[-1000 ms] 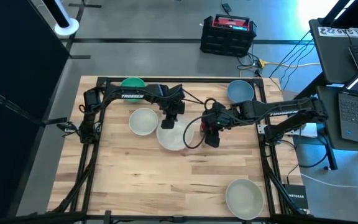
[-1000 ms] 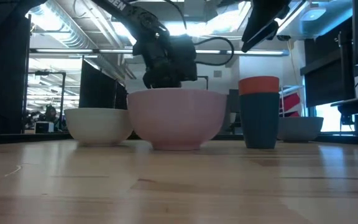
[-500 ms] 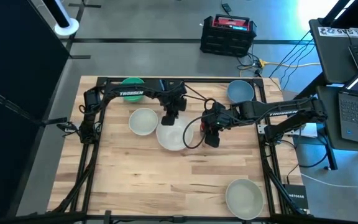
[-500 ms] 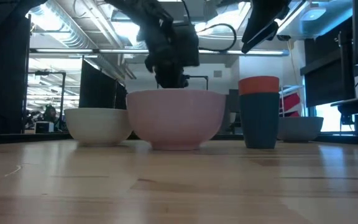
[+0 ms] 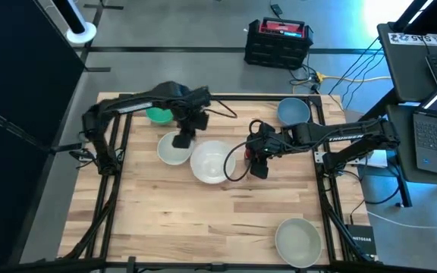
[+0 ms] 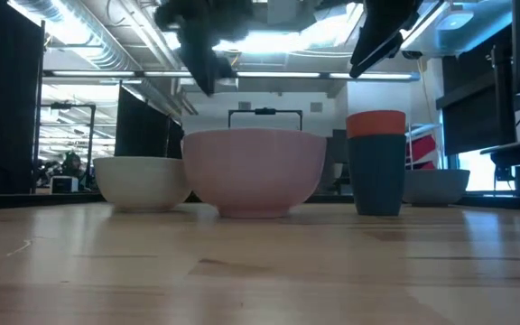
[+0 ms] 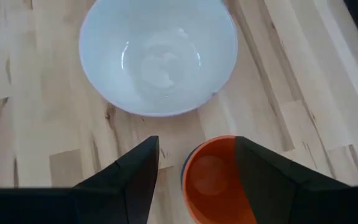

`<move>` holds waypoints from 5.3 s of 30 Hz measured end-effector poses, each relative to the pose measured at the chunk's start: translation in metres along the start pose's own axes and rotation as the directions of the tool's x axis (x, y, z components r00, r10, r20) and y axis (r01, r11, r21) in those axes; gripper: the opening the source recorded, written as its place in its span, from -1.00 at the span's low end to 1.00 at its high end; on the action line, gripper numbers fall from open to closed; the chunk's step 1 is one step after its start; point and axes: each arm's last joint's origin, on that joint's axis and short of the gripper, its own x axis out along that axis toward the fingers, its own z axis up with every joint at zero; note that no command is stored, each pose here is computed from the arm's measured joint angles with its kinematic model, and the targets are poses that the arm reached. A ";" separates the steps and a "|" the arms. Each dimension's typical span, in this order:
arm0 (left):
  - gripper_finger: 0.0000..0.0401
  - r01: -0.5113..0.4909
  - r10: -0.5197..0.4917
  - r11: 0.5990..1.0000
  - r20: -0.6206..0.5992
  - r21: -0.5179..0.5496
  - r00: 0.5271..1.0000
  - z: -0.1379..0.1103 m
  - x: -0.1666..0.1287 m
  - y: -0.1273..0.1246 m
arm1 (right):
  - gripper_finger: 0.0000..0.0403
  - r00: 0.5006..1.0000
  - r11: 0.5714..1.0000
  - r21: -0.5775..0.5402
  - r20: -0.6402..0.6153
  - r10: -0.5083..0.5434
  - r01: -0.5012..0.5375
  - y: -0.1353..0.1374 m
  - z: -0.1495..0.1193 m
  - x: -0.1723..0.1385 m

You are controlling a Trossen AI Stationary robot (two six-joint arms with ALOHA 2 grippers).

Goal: Nest bowls inside each other
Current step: Stack the gray bowl on top of the pink bowl, then stack the white bowl on top of gray bowl

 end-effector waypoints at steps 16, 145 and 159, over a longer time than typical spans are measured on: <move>-0.73 -0.099 0.122 0.980 0.126 -0.171 0.985 -0.053 -0.093 -0.055 | -0.04 0.907 0.942 -0.128 -0.338 0.252 -0.310 0.066 -0.051 -0.023; -0.73 -0.173 0.173 0.985 -0.137 0.012 0.975 -0.088 0.071 0.006 | 0.30 0.982 0.995 -0.020 -0.163 0.096 -0.100 -0.086 0.135 -0.014; -0.73 -0.197 0.191 0.980 -0.142 -0.032 0.971 -0.095 0.082 0.032 | 0.30 0.961 0.992 -0.035 -0.255 0.109 -0.122 -0.086 0.123 0.005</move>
